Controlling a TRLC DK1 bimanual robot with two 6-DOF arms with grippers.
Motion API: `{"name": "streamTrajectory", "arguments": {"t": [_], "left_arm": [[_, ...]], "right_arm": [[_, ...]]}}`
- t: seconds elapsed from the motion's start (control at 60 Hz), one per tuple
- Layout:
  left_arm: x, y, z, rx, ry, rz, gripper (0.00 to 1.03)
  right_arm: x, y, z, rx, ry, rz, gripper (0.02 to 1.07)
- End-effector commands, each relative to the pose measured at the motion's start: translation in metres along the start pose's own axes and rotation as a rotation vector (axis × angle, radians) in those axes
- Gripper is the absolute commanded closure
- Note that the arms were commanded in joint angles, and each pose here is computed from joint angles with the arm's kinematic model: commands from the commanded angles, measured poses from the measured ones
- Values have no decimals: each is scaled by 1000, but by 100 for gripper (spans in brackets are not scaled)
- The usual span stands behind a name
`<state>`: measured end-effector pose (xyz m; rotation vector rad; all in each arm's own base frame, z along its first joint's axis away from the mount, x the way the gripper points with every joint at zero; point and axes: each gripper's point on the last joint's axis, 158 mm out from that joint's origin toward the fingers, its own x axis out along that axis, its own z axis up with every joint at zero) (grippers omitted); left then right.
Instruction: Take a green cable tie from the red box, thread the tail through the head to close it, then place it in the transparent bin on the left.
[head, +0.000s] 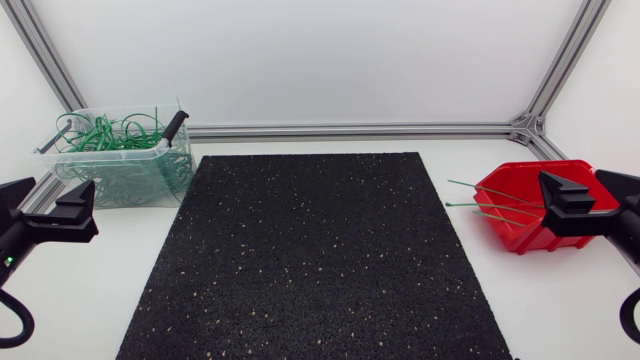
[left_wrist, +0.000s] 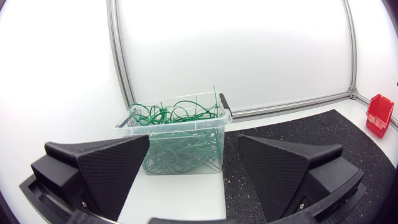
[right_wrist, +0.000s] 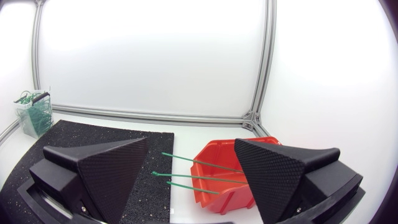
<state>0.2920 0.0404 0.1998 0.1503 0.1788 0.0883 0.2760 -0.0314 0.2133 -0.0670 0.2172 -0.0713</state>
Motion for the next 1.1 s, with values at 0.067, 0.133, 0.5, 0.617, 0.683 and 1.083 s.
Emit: {"name": "streamTrajectory", "arguments": {"t": [0.067, 0.133, 0.5, 0.617, 0.683, 1.083], "left_arm": [[-8, -11, -14, -35, -9, -25, 4], [-11, -15, -18, -43, -15, -31, 4], [-24, -34, -42, -93, -50, -69, 4], [-26, -39, -50, -109, -61, -81, 4], [-27, -42, -54, -118, -66, -88, 4], [-29, -50, -67, -145, -83, -109, 4]], "right_arm": [[-4, 8, -14, 14, -29, 12, 6], [-5, 10, -19, 17, -41, 17, 6], [-10, 25, -48, 44, -115, 44, 6], [-10, 29, -57, 55, -137, 53, 6], [-10, 31, -62, 61, -150, 59, 6], [-10, 33, -66, 66, -160, 63, 6]]}}
